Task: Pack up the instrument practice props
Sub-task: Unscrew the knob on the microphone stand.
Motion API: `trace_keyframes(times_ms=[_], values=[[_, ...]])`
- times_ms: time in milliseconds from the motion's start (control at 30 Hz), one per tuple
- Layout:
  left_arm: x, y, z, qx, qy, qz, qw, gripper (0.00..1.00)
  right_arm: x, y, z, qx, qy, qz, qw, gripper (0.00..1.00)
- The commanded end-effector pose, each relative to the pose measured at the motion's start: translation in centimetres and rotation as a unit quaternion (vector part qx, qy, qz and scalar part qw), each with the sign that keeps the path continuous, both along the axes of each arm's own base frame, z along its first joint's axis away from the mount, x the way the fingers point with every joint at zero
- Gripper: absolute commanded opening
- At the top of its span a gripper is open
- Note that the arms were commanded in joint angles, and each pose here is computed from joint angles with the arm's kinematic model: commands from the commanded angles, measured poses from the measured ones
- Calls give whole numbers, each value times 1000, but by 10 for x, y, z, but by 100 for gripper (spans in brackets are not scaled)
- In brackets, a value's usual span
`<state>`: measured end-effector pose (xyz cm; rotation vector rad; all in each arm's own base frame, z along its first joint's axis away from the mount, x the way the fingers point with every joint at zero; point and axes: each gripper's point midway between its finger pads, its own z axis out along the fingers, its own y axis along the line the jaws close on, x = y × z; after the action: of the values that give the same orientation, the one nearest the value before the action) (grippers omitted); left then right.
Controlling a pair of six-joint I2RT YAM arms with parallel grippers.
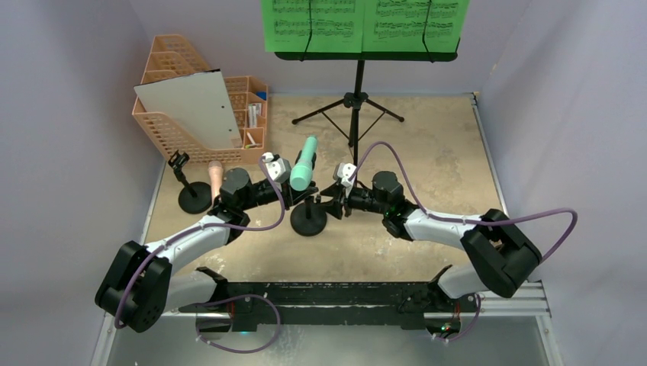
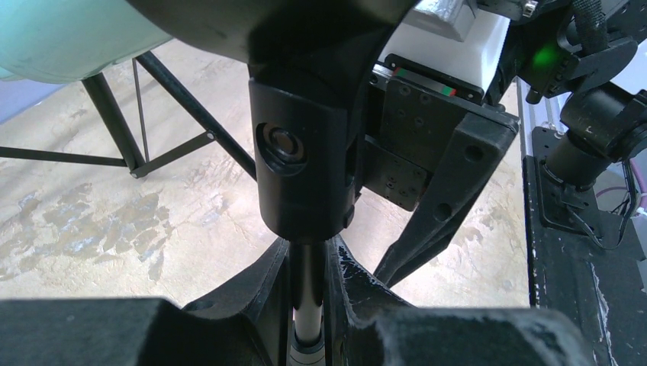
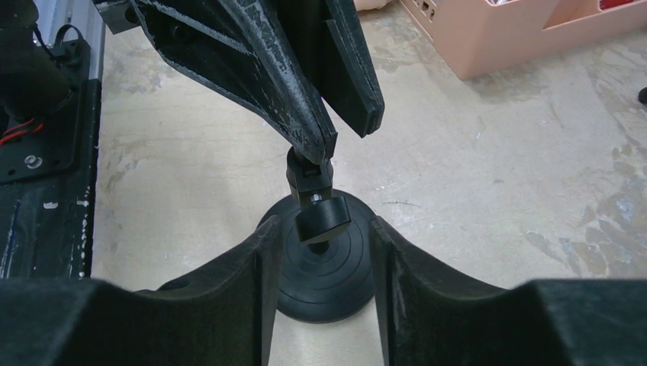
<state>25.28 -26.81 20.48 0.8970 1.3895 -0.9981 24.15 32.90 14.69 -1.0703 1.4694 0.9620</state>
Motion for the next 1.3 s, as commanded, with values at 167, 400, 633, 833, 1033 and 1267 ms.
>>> trace_keyframes(times_ms=[167, 400, 633, 833, 1033, 1267], values=[[-6, -3, 22, -21, -25, -16, 999, 0, 3, 7, 22, 12, -25, 30, 999, 33], [-5, -3, 21, -21, -24, -16, 999, 0, 14, 3, 23, -10, -64, 12, 998, 7], [-5, -3, 21, -21, -23, -15, 999, 0, 27, -8, 25, -40, -119, -56, 990, 0], [-3, -3, 19, -20, -20, -12, 1000, 0, 24, 3, 10, -118, -196, -132, 964, 0], [-2, -3, 19, -19, -19, -9, 1000, 0, 28, -8, 4, -162, -268, -218, 924, 0], [1, -3, 17, -16, -14, -7, 1000, 0, 21, -19, -3, -255, -384, -296, 837, 0]])
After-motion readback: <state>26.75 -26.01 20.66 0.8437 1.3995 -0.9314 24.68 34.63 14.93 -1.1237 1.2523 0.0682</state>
